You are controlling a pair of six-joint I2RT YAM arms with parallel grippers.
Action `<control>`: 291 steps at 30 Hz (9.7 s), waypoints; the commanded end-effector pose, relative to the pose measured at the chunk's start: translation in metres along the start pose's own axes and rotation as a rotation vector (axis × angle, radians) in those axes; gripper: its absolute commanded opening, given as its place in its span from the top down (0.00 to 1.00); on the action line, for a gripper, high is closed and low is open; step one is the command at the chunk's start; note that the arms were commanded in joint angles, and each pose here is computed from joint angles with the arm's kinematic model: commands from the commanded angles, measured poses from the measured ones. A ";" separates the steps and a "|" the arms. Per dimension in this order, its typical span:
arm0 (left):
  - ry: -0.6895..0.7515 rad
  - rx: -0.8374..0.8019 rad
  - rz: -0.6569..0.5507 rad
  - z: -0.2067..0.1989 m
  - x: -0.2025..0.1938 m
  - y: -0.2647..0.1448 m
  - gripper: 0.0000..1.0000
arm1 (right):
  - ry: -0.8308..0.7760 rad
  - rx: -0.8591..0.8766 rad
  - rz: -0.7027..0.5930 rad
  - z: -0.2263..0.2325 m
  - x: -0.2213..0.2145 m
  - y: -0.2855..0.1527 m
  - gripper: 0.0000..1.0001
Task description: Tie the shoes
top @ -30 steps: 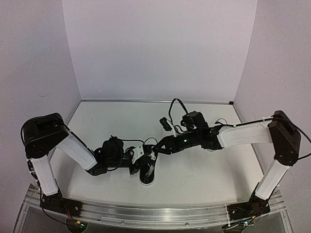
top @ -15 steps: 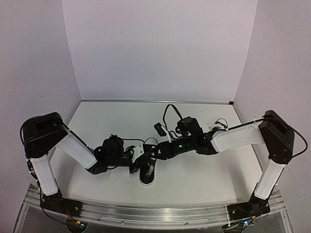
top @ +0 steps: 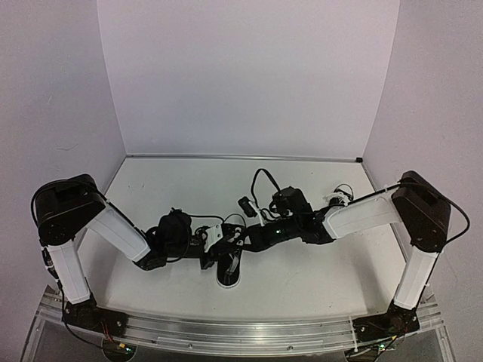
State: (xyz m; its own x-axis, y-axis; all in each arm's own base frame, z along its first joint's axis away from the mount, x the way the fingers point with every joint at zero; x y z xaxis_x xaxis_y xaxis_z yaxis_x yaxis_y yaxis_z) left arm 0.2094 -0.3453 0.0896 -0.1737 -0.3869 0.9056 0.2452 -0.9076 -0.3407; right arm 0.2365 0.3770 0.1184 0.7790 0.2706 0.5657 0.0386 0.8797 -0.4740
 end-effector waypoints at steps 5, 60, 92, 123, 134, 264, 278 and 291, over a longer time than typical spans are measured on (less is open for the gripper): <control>-0.046 0.011 -0.016 0.014 0.025 -0.005 0.82 | -0.014 0.021 -0.008 0.005 0.006 0.008 1.00; -0.626 0.500 0.489 0.125 0.030 -0.132 1.00 | 0.014 -0.064 -0.064 0.010 0.036 0.003 1.00; -0.430 -0.284 0.211 -0.073 0.142 -0.071 1.00 | 0.039 -0.044 -0.070 0.007 0.050 0.006 1.00; 0.298 -0.074 0.384 -0.046 0.098 0.093 0.93 | -0.014 0.067 -0.021 0.015 0.052 0.006 1.00; 0.288 -0.012 0.424 -0.037 0.098 0.064 0.59 | -0.001 0.068 -0.019 0.014 0.052 0.006 1.00; -0.765 0.202 0.205 0.041 -0.005 -0.061 1.00 | -0.080 -0.235 0.173 0.004 0.031 -0.005 0.82; -0.766 0.192 0.205 0.041 -0.004 -0.060 1.00 | -0.104 -0.288 0.249 -0.010 0.038 0.013 0.76; -0.769 0.189 0.206 0.041 -0.004 -0.058 1.00 | -0.101 -0.280 0.281 -0.018 0.035 0.024 0.80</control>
State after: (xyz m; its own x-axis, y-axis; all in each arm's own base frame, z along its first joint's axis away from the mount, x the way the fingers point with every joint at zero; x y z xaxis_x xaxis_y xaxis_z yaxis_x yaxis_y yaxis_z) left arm 0.2292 -0.2794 0.1065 0.5953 -0.2745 0.7552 0.3628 -0.7468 -0.5574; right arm 0.2721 0.3934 0.1092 0.7394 0.5230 0.4240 0.0097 0.6214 -0.7834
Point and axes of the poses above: each gripper's point midway between its finger pads, its own y axis out along the fingers, its own z axis along the line the jaws close on, x = y × z, the point moved 5 cm from there along -y, back along the fingers, and after that the axes turned 4 degrees about y, right-handed, at the moved point
